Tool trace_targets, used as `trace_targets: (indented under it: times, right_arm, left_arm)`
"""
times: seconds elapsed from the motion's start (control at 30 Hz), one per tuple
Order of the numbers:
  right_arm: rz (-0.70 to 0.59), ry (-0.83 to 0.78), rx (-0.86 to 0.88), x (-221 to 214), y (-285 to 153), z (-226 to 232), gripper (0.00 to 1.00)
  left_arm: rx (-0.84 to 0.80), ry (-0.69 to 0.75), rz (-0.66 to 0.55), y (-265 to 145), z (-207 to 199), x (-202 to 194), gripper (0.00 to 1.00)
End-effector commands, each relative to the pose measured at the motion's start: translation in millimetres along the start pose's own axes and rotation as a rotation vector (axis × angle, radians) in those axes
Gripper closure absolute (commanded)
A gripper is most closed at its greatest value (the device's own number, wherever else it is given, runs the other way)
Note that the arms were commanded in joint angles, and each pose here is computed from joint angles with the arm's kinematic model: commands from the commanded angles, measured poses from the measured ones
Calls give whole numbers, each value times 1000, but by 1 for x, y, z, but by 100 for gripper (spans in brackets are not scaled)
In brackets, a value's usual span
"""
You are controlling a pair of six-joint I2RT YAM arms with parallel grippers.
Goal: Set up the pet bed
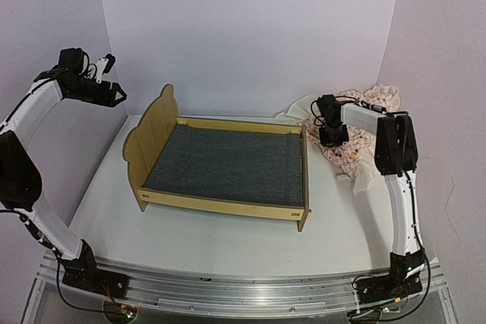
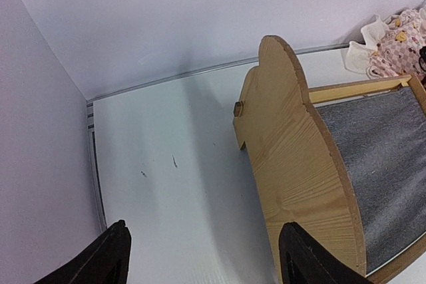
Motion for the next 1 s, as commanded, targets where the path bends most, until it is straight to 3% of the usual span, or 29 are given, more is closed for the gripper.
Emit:
trace_targets:
  times: [0.0, 0.07, 0.2, 0.3, 0.4, 0.5, 0.67, 0.8, 0.97]
  right_arm:
    - [-313, 121, -60, 90, -112, -68, 100]
    - [-410, 173, 2, 112, -158, -94, 100]
    - [-660, 230, 318, 135, -276, -128, 100]
    - [-831, 150, 573, 128, -355, -127, 100]
    - [-909, 94, 823, 109, -410, -121, 100]
    - [-896, 27, 1092, 83, -452, -110, 100]
    - [-750, -51, 1368, 38, -475, -79, 100]
    - [-572, -238, 1503, -29, -471, -2, 100]
    - [-326, -346, 1446, -121, -435, 72, 100]
  left_arm:
    - [-15, 77, -114, -27, -10, 22, 22]
    - [-29, 84, -134, -32, -13, 26, 23]
    - [-55, 109, -186, -43, -20, 35, 23]
    - [-82, 135, -225, -53, -27, 42, 23]
    - [-118, 157, -265, -63, -34, 48, 24]
    - [-166, 179, -306, -74, -43, 54, 25]
    - [-264, 221, -360, -86, -60, 61, 27]
    - [-365, 261, -371, -87, -82, 60, 29]
    - [-502, 385, -331, -80, -140, 47, 30]
Point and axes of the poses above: each gripper's point midway between its finger pads, its own y axis out along the fingers, its own z axis along the line the jaws close on, x = y × z, the point moved 5 cm from there along -y, back along the fingers, and after that the axes turned 4 degrees about y, right-handed, at the moved point
